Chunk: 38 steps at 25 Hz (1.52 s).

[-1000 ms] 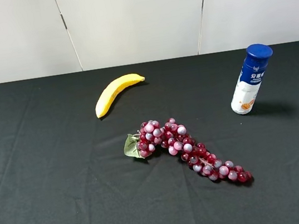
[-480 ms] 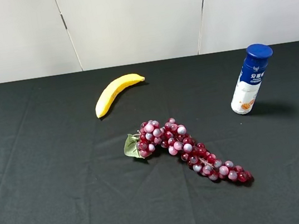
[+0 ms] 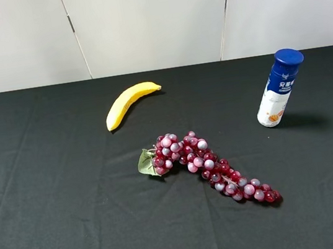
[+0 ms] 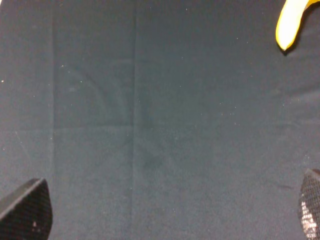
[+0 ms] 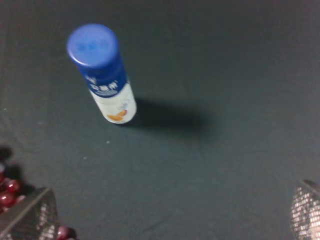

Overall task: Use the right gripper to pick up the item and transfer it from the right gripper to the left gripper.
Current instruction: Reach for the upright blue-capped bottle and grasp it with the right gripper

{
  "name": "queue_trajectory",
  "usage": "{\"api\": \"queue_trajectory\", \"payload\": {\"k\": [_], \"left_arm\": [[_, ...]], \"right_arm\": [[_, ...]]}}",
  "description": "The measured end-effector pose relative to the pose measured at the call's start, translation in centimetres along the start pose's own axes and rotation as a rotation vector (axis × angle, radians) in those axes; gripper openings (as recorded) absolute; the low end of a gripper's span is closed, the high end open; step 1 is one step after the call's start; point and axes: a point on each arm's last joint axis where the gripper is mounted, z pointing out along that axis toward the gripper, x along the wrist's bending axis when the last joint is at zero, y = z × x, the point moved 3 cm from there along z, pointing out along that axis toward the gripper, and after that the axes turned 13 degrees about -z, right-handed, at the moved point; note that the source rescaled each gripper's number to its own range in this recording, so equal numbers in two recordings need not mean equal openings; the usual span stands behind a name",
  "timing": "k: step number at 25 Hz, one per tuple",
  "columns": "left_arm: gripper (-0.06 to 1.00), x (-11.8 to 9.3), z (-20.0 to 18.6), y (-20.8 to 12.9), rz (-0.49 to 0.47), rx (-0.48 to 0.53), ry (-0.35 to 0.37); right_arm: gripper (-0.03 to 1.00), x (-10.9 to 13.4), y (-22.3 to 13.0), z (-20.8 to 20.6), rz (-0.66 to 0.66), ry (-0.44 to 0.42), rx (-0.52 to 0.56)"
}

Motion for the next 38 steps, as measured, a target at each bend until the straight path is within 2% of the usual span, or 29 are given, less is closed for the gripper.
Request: {"api": "queue_trajectory", "payload": {"k": [8,13,27,38], "left_arm": [[0.96,0.0,0.0,0.0,0.000,0.000,0.000],[0.96,0.0,0.0,0.0,0.000,0.000,0.000],[0.96,0.0,0.0,0.0,0.000,0.000,0.000],[0.96,0.0,0.0,0.0,0.000,0.000,0.000]], "right_arm": [[1.00,1.4,6.0,4.2,-0.114,0.087,0.141],[1.00,1.9,8.3,8.0,-0.121,0.107,0.217],[1.00,3.0,7.8,17.2,-0.133,0.157,0.460],[1.00,3.6,8.4,20.4,-0.130,0.197,0.506]]}}
